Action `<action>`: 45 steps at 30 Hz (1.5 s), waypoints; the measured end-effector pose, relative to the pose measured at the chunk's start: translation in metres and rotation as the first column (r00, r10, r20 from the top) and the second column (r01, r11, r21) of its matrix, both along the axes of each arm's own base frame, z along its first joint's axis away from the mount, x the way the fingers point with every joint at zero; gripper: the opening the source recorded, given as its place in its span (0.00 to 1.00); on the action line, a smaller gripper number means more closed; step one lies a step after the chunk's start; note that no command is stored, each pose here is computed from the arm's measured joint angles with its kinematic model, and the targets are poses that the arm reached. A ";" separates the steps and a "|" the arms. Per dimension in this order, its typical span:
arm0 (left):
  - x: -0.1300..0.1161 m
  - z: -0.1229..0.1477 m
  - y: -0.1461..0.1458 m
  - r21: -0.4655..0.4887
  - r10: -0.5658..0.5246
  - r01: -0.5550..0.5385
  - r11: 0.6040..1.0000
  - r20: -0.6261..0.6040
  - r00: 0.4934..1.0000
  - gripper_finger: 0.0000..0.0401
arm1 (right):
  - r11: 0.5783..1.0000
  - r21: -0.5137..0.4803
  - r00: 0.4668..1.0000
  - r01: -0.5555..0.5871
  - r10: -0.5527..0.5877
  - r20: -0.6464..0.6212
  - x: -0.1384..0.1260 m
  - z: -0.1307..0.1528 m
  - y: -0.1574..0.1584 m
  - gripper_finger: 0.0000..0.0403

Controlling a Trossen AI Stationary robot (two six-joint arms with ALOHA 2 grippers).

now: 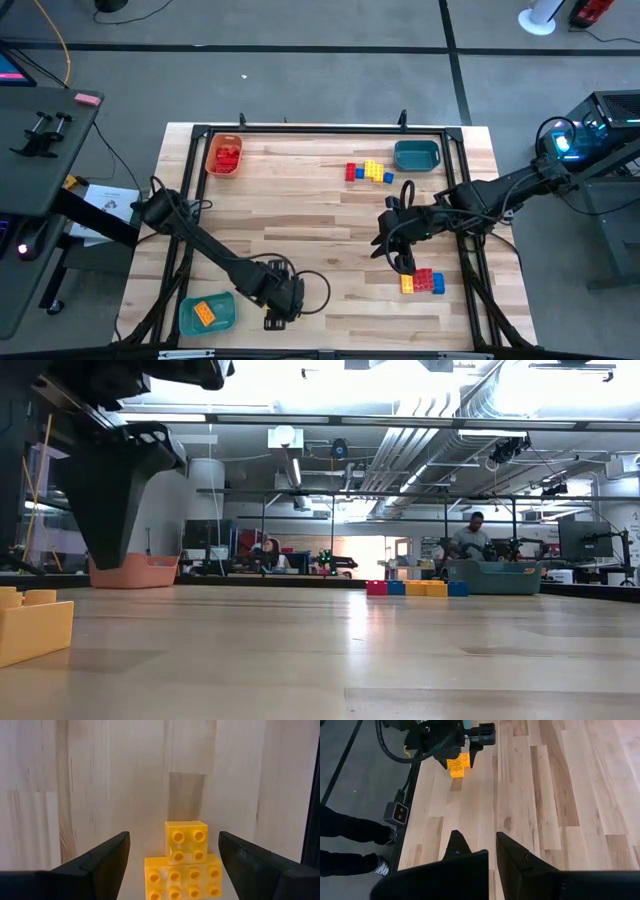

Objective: Sort blocks
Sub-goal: Put the yellow game piece into the green bin

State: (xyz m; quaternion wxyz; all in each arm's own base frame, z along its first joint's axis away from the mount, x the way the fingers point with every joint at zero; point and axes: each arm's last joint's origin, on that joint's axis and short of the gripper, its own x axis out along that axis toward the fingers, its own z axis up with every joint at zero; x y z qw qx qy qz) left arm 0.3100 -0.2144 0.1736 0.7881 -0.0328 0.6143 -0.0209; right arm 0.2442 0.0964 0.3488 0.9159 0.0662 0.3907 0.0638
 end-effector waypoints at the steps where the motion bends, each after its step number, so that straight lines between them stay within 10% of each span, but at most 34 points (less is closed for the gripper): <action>1: -0.001 0.000 -0.001 0.007 -0.003 0.003 1.000 0.005 1.000 0.73 | 1.000 0.000 1.000 0.000 0.000 0.000 0.000 0.000 0.000 0.00; 45: -0.013 -0.036 0.006 0.022 -0.004 0.003 1.000 0.038 0.999 0.69 | 0.999 -0.034 1.000 0.022 -0.022 0.013 0.000 0.000 -0.001 0.00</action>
